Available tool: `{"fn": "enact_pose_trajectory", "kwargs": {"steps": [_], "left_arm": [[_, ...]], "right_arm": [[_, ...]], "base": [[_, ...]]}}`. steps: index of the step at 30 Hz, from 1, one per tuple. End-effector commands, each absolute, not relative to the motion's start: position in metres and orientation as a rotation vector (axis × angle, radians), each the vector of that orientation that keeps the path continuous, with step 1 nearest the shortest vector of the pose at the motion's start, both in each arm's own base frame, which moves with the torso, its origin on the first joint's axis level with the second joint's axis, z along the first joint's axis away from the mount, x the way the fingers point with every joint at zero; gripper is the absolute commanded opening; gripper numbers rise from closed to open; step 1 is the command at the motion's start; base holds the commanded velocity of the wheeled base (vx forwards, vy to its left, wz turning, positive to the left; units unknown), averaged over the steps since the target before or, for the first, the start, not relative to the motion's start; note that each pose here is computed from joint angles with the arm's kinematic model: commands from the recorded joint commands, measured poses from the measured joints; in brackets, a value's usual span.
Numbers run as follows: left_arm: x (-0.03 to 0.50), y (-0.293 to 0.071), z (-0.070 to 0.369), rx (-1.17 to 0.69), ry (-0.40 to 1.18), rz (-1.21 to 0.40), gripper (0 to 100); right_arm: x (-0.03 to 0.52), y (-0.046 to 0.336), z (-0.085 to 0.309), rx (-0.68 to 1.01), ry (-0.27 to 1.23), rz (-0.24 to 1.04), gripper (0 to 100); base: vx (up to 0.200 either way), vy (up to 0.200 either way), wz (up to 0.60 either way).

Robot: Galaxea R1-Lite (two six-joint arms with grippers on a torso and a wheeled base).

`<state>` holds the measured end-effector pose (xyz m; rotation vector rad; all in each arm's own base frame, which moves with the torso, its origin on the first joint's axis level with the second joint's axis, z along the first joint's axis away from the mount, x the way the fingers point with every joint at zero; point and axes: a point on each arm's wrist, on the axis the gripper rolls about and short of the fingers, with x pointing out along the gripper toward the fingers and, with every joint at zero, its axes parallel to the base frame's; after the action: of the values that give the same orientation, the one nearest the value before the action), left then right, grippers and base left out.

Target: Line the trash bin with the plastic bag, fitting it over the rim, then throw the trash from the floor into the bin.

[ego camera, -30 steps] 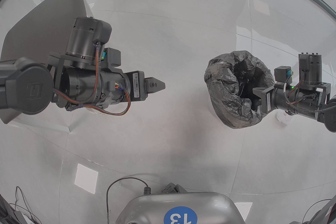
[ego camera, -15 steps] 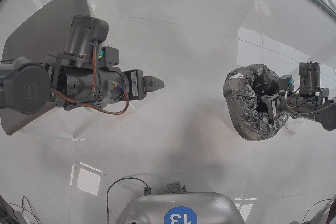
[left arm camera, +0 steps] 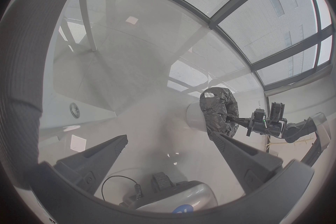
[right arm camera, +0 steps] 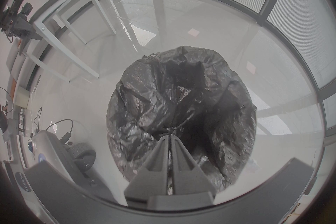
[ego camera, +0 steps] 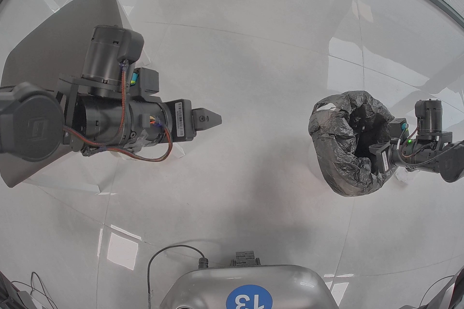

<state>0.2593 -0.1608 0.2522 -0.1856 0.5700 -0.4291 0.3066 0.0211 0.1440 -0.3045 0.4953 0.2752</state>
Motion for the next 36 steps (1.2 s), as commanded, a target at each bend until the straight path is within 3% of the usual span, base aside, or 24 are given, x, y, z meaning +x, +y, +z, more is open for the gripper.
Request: {"fn": "enact_pose_trajectory", "kwargs": {"steps": [1,17,36], "left_arm": [[0.252,-0.149,0.256,-0.193,0.559,-0.409,100],[0.243,-0.139,0.255,-0.195,0.556,-0.395,100],[0.240,-0.138,0.251,-0.199,0.524,-0.406,100]], "right_arm": [[0.331,0.034,0.123,-0.305,0.484,0.318,0],[0.347,0.076,0.115,-0.310,0.422,0.461,0],[0.323,0.028,0.120,-0.314,0.453,0.348,0]], "base": [[0.000,0.000,0.00],[0.000,0.000,0.00],[0.000,0.000,0.00]]}}
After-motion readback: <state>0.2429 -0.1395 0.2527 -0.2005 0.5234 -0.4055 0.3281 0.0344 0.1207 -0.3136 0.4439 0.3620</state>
